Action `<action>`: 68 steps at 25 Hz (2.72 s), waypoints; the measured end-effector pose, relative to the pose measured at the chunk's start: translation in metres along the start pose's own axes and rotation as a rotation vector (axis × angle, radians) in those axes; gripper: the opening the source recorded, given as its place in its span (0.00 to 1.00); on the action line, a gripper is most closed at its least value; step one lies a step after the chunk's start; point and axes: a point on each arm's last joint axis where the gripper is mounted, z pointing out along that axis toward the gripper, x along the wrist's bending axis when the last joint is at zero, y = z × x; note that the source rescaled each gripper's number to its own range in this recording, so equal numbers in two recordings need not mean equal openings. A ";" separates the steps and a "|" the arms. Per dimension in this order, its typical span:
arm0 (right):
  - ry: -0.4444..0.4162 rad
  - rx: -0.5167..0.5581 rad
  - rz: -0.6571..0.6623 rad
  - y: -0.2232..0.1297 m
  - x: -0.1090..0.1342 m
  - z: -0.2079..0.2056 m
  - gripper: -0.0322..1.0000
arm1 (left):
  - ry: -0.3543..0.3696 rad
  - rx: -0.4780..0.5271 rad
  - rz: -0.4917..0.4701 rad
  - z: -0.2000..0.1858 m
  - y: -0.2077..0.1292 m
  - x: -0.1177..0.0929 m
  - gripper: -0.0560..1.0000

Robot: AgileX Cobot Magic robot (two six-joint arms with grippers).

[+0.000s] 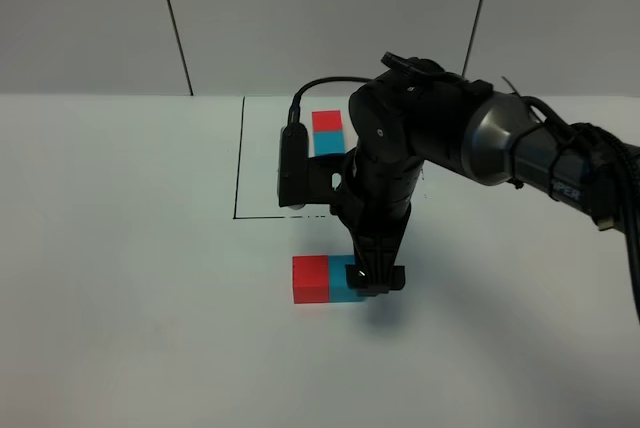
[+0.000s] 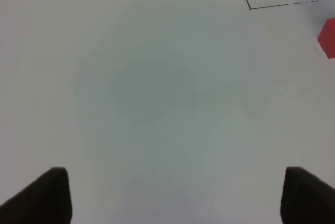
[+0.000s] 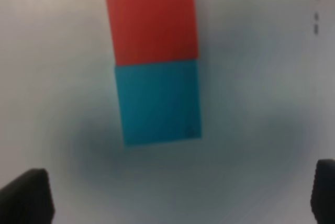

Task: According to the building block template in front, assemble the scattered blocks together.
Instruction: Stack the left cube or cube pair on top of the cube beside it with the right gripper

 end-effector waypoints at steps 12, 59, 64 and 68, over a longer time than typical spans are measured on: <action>0.068 -0.033 -0.020 0.025 0.001 0.037 0.98 | 0.000 0.000 -0.001 0.000 0.000 0.000 0.89; 0.107 -0.005 0.602 0.032 -0.001 0.049 0.03 | 0.000 0.000 -0.001 0.000 0.000 0.000 0.89; 0.127 0.087 1.150 0.028 0.004 0.048 0.03 | 0.000 0.000 -0.001 0.000 0.000 0.000 0.89; 0.118 0.095 1.313 0.029 0.003 0.048 0.03 | 0.000 0.000 -0.001 0.000 0.000 0.000 0.89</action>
